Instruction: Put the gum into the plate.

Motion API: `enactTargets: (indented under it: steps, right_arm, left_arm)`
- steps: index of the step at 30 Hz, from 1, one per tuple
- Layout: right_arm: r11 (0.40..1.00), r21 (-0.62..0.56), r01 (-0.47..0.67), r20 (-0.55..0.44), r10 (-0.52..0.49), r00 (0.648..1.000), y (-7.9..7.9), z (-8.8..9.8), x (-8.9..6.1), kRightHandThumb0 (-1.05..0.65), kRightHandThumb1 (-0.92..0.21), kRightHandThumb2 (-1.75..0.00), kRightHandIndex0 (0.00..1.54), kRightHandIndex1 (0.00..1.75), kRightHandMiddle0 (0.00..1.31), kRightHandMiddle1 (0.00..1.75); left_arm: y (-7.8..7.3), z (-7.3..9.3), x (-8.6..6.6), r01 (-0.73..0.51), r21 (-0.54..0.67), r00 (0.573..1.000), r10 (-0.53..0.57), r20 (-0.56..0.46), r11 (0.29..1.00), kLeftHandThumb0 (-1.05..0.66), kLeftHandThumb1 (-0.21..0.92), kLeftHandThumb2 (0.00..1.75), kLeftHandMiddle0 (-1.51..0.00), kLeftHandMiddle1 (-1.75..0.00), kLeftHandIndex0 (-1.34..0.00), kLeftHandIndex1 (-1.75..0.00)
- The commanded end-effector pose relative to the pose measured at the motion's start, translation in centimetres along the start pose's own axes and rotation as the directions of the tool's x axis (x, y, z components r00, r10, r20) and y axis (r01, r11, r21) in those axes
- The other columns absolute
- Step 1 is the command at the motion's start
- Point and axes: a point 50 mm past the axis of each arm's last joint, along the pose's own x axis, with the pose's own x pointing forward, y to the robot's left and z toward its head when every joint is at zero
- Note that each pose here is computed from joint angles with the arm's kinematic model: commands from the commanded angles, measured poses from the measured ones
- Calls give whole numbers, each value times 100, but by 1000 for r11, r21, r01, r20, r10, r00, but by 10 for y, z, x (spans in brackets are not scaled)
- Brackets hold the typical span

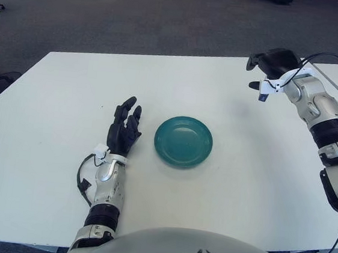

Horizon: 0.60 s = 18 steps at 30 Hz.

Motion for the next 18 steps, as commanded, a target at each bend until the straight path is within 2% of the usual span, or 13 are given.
enactTargets:
  steps: [1,7,18]
  right_arm:
    - [999,22,24,15,-24,1000,-2,3,1,-45,-40,-121,109,175,55,175]
    - [998,53,38,48,-41,998,-2,11,2,-46,-38,-123,107,175,56,175]
    - [997,47,60,115,-65,991,-12,32,3,-46,-37,-125,104,175,57,175]
  left_arm:
    - [3,-19,-19,-57,-35,995,54,-82,998,-79,92,82,-31,0,0,-79]
    - [3,-19,-18,-54,-23,995,52,-81,998,-79,92,82,-31,0,0,-79]
    - [1,-19,-19,-59,-54,995,54,-81,997,-78,92,80,-33,-1,0,-79]
